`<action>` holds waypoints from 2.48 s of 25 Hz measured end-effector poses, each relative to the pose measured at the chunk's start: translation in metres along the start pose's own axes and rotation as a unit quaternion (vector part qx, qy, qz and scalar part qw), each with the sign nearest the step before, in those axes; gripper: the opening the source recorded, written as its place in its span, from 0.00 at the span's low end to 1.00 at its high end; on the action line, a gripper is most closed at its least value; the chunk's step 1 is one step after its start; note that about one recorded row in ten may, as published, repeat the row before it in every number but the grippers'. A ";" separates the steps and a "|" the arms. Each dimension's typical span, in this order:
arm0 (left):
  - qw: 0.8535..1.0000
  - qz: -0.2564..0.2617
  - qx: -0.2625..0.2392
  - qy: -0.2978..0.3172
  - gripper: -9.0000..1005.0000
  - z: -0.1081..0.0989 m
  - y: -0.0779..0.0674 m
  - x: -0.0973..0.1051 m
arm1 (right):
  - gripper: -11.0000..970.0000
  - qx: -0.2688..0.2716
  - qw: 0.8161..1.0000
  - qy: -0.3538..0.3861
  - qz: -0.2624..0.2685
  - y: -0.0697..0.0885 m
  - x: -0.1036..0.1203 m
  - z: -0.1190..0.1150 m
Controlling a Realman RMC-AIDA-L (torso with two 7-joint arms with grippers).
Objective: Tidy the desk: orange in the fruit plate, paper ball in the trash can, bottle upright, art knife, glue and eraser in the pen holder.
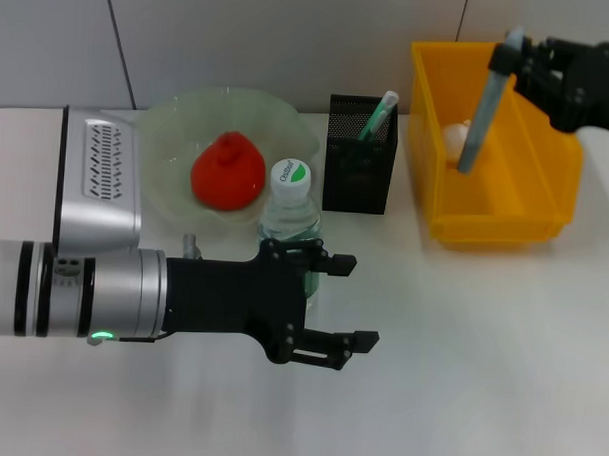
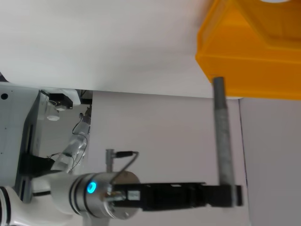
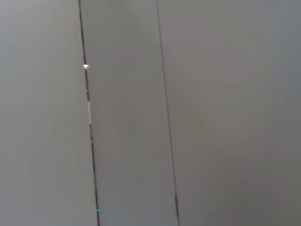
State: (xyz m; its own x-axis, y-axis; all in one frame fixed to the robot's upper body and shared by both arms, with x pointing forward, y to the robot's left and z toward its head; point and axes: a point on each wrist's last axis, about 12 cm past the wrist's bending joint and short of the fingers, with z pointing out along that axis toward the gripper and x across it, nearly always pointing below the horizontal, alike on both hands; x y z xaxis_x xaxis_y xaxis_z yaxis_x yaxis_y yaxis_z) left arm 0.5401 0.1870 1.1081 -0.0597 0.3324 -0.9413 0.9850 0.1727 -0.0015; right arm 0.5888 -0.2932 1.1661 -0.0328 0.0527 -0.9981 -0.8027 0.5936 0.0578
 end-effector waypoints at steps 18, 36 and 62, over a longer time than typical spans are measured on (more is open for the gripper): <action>1.000 0.011 0.000 0.003 0.85 -0.001 -0.002 0.005 | 0.16 0.031 1.000 -0.002 -0.002 -0.011 -0.007 0.020; 1.000 0.008 0.006 0.003 0.85 -0.001 -0.006 0.010 | 0.16 0.046 0.998 0.026 -0.020 -0.010 -0.002 0.073; 1.000 0.017 0.015 0.002 0.85 0.004 -0.011 0.011 | 0.16 0.084 0.996 0.021 -0.033 -0.012 0.019 0.094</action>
State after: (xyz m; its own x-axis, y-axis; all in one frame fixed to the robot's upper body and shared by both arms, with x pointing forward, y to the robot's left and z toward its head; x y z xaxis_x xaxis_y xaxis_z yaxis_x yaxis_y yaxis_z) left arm 0.5290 0.1852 1.0964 -0.0268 0.3406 -0.9398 0.9908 0.1339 0.0203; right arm 0.6539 -0.2238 1.1486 -0.0113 -0.0228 -0.9997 -0.6930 0.7209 -0.0086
